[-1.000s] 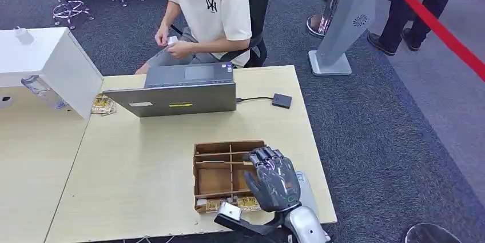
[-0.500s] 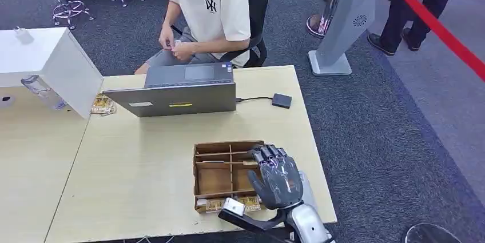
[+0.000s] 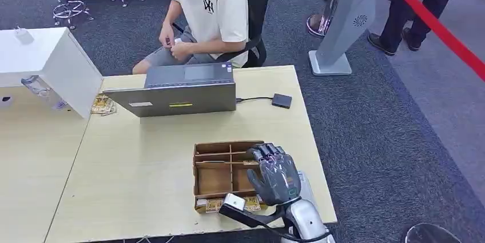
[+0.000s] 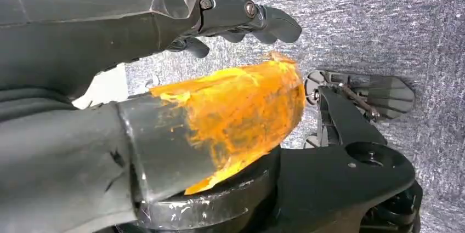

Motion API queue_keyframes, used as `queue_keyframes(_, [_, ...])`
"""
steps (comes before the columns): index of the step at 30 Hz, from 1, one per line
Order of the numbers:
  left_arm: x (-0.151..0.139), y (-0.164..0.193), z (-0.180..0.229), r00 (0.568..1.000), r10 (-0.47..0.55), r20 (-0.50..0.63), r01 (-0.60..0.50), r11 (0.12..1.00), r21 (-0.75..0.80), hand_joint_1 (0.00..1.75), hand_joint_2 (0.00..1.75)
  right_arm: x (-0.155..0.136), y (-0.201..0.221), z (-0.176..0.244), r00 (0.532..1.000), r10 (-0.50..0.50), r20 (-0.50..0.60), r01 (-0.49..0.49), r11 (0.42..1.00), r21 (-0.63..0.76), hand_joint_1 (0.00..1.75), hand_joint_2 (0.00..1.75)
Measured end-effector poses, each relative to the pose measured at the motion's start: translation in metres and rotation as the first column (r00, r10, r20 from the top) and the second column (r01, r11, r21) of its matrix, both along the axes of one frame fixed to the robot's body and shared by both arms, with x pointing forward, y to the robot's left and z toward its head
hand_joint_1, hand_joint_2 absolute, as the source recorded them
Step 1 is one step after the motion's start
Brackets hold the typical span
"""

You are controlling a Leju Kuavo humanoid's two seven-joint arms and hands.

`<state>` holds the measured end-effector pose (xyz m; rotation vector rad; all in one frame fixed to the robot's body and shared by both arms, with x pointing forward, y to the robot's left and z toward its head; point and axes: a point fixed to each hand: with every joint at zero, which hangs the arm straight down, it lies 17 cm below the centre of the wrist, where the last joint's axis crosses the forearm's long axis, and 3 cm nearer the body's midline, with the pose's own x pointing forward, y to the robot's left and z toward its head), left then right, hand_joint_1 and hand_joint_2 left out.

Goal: Pass the card to the sensor for recognition and then transmit it.

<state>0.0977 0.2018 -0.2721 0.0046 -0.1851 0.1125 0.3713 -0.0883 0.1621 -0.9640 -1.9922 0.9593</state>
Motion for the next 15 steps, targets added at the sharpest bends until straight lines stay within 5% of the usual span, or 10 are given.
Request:
queue_keyframes(10, [0.000,0.000,0.000,1.000,0.000,-0.001,0.000,1.000,0.000,0.00,0.00,0.007,-0.005,-0.031,0.998,-0.012,-0.069,0.010,1.000,-0.027,0.82,1.75])
queue_keyframes(13, [0.000,0.000,0.000,1.000,0.000,-0.001,0.000,1.000,0.000,0.00,0.00,0.009,-0.010,-0.036,0.996,-0.026,-0.082,0.024,0.999,-0.030,1.13,1.75])
queue_keyframes(15, [-0.001,0.000,0.000,1.000,0.000,-0.002,0.000,1.000,0.000,0.00,0.00,0.010,-0.012,-0.039,0.995,-0.033,-0.089,0.030,0.999,-0.032,1.68,1.75])
